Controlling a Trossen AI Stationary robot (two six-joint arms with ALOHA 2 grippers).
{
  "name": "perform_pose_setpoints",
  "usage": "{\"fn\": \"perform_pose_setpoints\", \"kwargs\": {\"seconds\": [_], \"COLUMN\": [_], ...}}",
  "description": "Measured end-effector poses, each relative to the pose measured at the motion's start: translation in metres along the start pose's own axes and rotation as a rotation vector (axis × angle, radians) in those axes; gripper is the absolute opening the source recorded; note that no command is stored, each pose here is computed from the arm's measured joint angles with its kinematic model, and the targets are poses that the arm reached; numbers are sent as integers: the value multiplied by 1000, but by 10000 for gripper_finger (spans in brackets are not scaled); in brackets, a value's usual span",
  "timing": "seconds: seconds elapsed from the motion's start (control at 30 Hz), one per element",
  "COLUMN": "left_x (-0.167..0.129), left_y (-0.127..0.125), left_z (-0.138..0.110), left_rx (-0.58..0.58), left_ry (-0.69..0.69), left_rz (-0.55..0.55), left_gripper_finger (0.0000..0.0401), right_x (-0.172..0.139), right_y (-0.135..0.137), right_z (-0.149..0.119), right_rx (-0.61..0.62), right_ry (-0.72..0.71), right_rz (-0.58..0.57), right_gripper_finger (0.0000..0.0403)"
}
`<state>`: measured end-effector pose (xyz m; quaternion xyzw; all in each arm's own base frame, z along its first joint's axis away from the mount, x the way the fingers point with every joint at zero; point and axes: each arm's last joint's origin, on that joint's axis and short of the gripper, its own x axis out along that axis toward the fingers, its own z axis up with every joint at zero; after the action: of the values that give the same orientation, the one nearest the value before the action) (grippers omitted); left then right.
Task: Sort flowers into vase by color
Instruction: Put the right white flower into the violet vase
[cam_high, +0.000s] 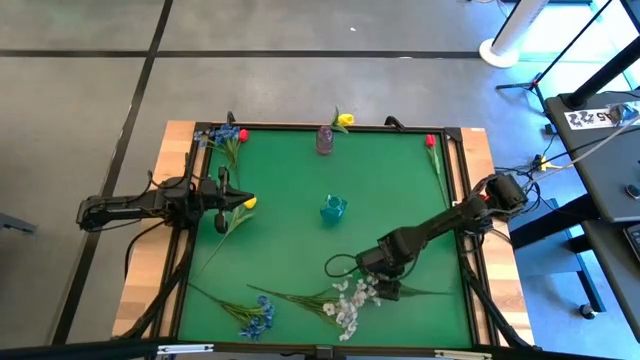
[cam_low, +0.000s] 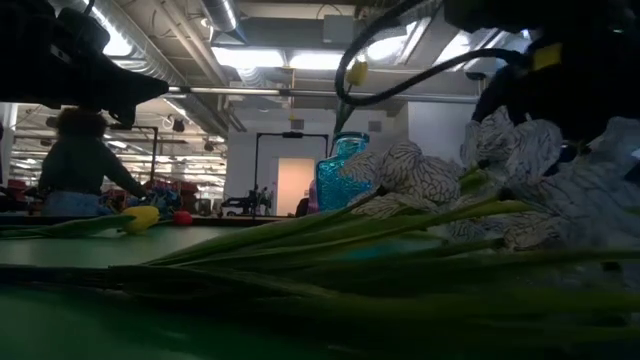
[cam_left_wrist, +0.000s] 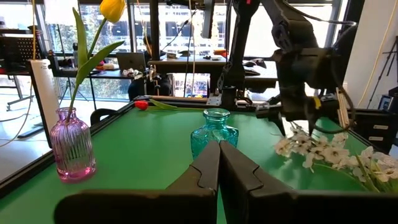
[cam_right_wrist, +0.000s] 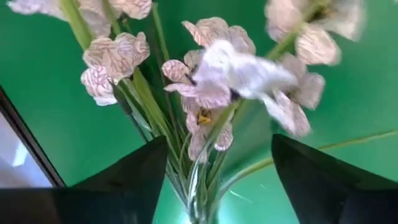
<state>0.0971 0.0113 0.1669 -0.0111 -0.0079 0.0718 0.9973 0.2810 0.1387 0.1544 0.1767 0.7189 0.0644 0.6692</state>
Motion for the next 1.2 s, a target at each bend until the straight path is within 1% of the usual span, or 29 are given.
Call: {"fn": "perform_pose_setpoints", "kwargs": {"seconds": [0.07,0.13,0.2,0.3,0.4,0.47,0.57,0.63,0.67,0.7,0.8,0.9,1.0,1.1,1.2], "left_x": [0,0,0,0,0,0,0,0,0,0,0,0,0,0,0], "left_y": [0,0,0,0,0,0,0,0,0,0,0,0,0,0,0], "left_z": [0,0,0,0,0,0,0,0,0,0,0,0,0,0,0], "left_rx": [0,0,0,0,0,0,0,0,0,0,0,0,0,0,0], "left_ry": [0,0,0,0,0,0,0,0,0,0,0,0,0,0,0], "left_rz": [0,0,0,0,0,0,0,0,0,0,0,0,0,0,0], "left_gripper_finger": [0,0,0,0,0,0,0,0,0,0,0,0,0,0,0], "right_x": [9,15,24,27,23,18,7,-2,-11,-22,-60,-106,-162,-213,-254], "right_y": [3,5,4,1,-5,-7,-10,-13,-15,-16,-14,-4,11,25,34], "right_z": [-1,-1,-1,-1,2,4,9,17,24,29,43,51,55,50,44], "right_rx": [-31,-58,-78,-85,-74,-67,-55,-42,-26,-12,12,-30,-116,-202,-258], "right_ry": [18,32,55,55,25,3,-33,-96,-137,-166,-255,-346,-534,-742,-939], "right_rz": [-18,-31,-62,-103,-141,-143,-156,-179,-174,-160,-115,-75,-55,-127,-276], "right_gripper_finger": [298,293,281,250,203,162,88,35,18,13,23,10,8,12,5]}}
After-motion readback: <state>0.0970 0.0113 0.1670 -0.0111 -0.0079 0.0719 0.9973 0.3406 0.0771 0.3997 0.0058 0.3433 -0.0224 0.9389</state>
